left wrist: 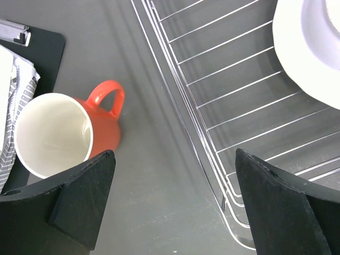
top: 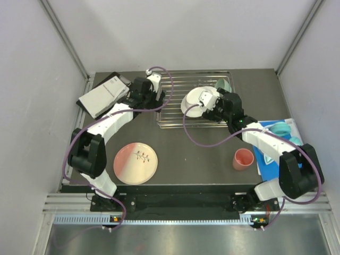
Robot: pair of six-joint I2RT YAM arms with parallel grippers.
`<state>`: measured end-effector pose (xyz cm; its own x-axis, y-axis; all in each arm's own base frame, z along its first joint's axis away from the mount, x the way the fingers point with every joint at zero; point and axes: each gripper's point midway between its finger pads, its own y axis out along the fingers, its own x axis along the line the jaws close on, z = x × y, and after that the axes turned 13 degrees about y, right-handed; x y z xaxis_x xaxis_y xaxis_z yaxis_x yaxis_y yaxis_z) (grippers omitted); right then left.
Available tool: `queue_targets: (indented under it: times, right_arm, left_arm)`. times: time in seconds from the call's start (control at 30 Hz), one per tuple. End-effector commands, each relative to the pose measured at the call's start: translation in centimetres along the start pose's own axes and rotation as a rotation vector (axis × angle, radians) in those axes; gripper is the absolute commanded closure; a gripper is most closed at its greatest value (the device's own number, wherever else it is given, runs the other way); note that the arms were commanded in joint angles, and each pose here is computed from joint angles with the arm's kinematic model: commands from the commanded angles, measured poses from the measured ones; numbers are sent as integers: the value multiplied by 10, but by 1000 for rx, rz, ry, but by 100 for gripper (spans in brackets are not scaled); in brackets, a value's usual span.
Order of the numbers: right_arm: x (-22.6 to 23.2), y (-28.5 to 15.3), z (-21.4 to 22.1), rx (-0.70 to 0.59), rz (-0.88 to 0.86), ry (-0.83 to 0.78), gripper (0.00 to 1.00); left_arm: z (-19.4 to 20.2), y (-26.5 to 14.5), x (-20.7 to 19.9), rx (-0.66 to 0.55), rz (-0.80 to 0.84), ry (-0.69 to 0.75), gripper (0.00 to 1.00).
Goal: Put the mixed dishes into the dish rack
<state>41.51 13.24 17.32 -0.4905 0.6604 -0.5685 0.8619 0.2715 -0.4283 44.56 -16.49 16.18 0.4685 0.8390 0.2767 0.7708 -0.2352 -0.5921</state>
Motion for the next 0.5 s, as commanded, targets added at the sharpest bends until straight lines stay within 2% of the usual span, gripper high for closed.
queue_targets:
  times: [0.0, 0.27, 0.47]
  right_arm:
    - [-2, -14, -23, -91, -25, 2, 0]
    - [18, 14, -4, -1, -100, -2, 1]
    - [14, 26, -7, -13, -53, 1, 2]
  left_arm:
    - [-13, -1, 1, -42, -3, -16, 1]
    - [-17, -2, 2, -49, -3, -19, 1]
    - [-20, 1, -1, -54, 13, -34, 1]
